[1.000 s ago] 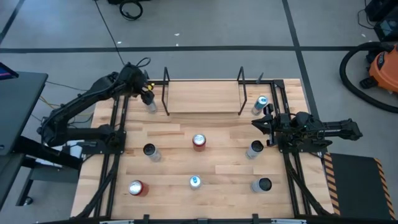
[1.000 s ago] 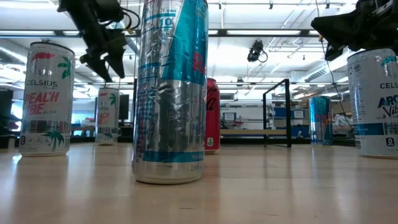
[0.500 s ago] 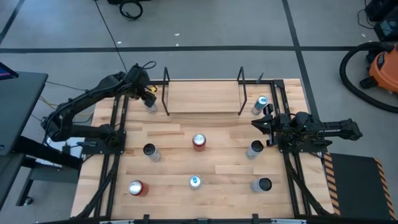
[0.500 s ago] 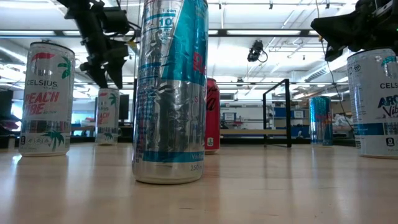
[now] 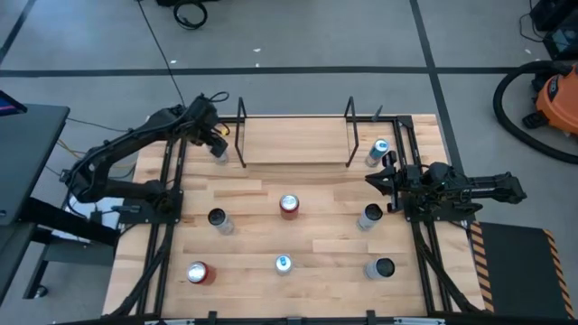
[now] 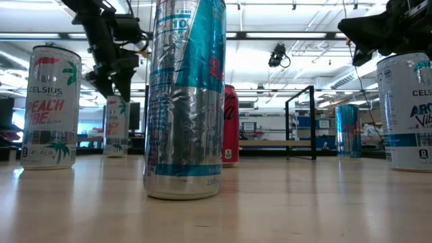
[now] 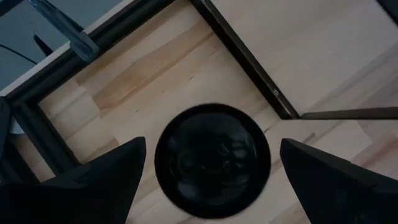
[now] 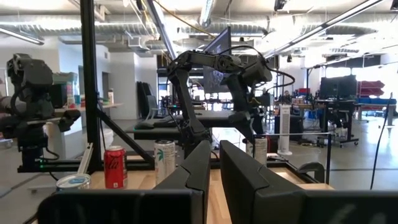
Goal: Place canned beverage on shelf
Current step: Put the top white-pink soda can on the shelf
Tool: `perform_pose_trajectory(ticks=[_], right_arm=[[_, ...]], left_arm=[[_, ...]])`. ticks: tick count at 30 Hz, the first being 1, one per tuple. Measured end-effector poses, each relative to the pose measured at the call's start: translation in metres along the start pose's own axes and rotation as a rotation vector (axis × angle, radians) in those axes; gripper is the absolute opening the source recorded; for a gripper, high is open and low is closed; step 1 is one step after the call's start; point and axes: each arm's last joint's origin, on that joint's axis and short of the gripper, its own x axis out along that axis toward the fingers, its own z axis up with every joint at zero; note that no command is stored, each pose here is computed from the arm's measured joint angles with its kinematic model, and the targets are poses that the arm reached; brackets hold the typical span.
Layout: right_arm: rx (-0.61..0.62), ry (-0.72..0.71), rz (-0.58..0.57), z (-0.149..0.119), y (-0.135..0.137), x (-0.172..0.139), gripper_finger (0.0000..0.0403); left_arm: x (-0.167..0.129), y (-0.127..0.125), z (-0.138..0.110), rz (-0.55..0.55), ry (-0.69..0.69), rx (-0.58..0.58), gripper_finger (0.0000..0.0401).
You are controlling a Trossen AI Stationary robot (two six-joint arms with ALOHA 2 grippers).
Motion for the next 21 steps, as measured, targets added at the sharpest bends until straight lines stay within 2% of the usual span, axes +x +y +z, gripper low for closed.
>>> perform_pose_trajectory(ticks=[11,21], right_arm=[[0.000,-0.002,0.000,0.000,0.000,0.000,0.0045],[0.003,-0.002,0.000,0.000,0.000,0.000,0.0045]], left_arm=[[0.016,-0.002,0.003,0.006,0.060,0.025,0.0369],[0.015,-0.002,0.003,0.008,0.062,0.027,0.0307]])
